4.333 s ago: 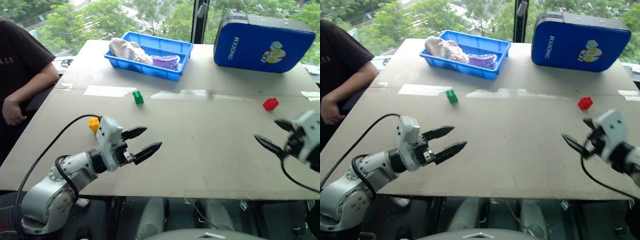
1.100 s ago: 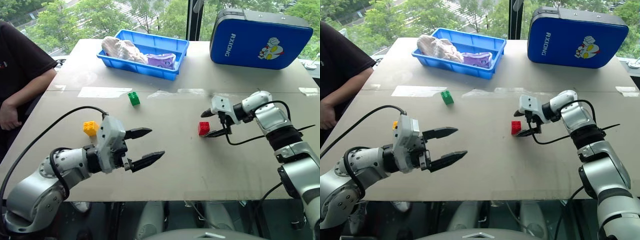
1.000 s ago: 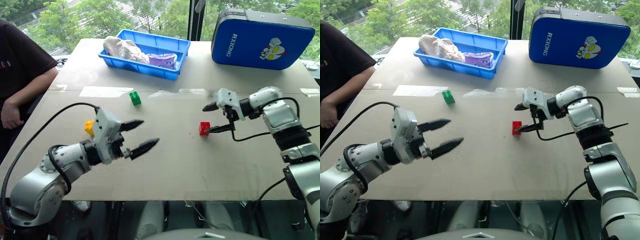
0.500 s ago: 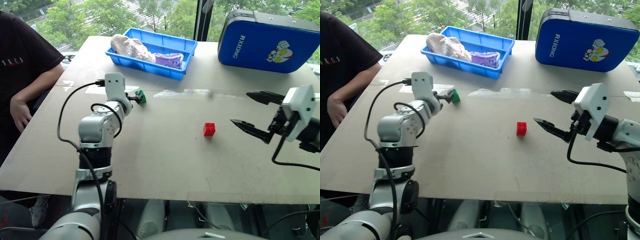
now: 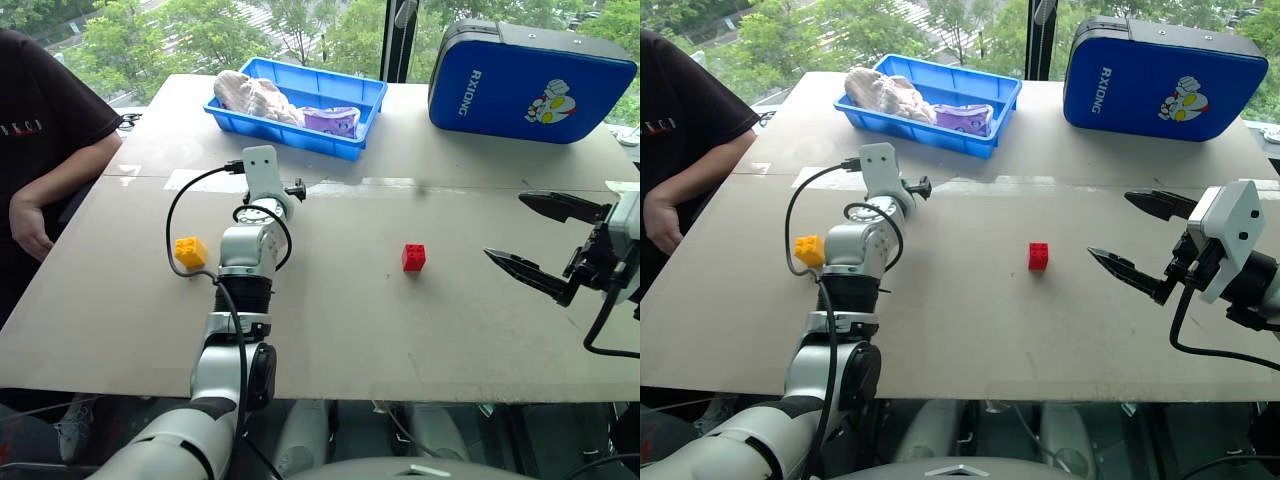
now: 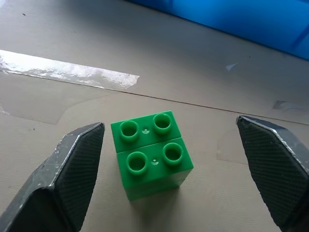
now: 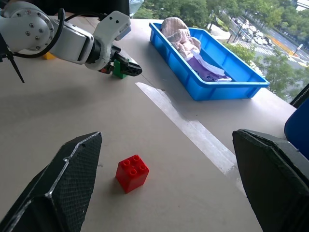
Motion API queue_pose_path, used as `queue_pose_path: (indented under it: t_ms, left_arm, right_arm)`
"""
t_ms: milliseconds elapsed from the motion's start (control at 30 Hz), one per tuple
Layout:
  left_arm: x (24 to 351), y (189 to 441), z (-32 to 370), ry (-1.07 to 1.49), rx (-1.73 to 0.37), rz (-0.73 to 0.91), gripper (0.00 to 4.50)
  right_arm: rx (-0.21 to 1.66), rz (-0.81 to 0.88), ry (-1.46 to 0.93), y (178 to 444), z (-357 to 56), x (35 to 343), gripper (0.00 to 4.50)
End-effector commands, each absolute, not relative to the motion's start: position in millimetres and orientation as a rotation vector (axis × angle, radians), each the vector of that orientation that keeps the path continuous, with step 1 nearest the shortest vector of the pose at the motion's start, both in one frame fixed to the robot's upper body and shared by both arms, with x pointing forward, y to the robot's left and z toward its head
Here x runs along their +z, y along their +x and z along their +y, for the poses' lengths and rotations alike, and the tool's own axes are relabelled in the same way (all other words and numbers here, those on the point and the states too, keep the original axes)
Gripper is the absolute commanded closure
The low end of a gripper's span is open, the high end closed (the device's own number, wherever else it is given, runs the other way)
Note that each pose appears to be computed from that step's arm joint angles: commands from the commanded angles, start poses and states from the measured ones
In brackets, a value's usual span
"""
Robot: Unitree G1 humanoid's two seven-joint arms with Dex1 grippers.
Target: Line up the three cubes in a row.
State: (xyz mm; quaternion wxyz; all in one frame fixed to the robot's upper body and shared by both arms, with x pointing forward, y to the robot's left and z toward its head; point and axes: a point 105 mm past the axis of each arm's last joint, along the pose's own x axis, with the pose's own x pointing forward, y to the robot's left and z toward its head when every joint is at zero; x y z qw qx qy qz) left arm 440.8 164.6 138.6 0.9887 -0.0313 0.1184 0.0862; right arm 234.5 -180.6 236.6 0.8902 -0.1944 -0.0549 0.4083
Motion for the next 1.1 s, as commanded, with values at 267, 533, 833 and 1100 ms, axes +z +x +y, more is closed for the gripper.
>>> queue_pose_path:
  t_ms: [267,533,833,1100]
  left_arm:
    - [155,442,170,-0.056,0.085,0.12,3.15]
    - [177,354,120,0.171,-1.096,0.087,3.15]
    - [156,343,110,0.524,-1.483,0.22,3.15]
    - [138,353,93,0.612,-1.534,0.222,3.15]
  right_arm:
    - [0.824,-0.161,-0.455,227,-178,249,0.03]
    - [0.884,-0.095,-0.441,214,-170,231,0.03]
    - [0.939,-0.017,-0.449,195,-169,212,0.03]
    - [0.936,0.01,-0.44,184,-170,206,0.03]
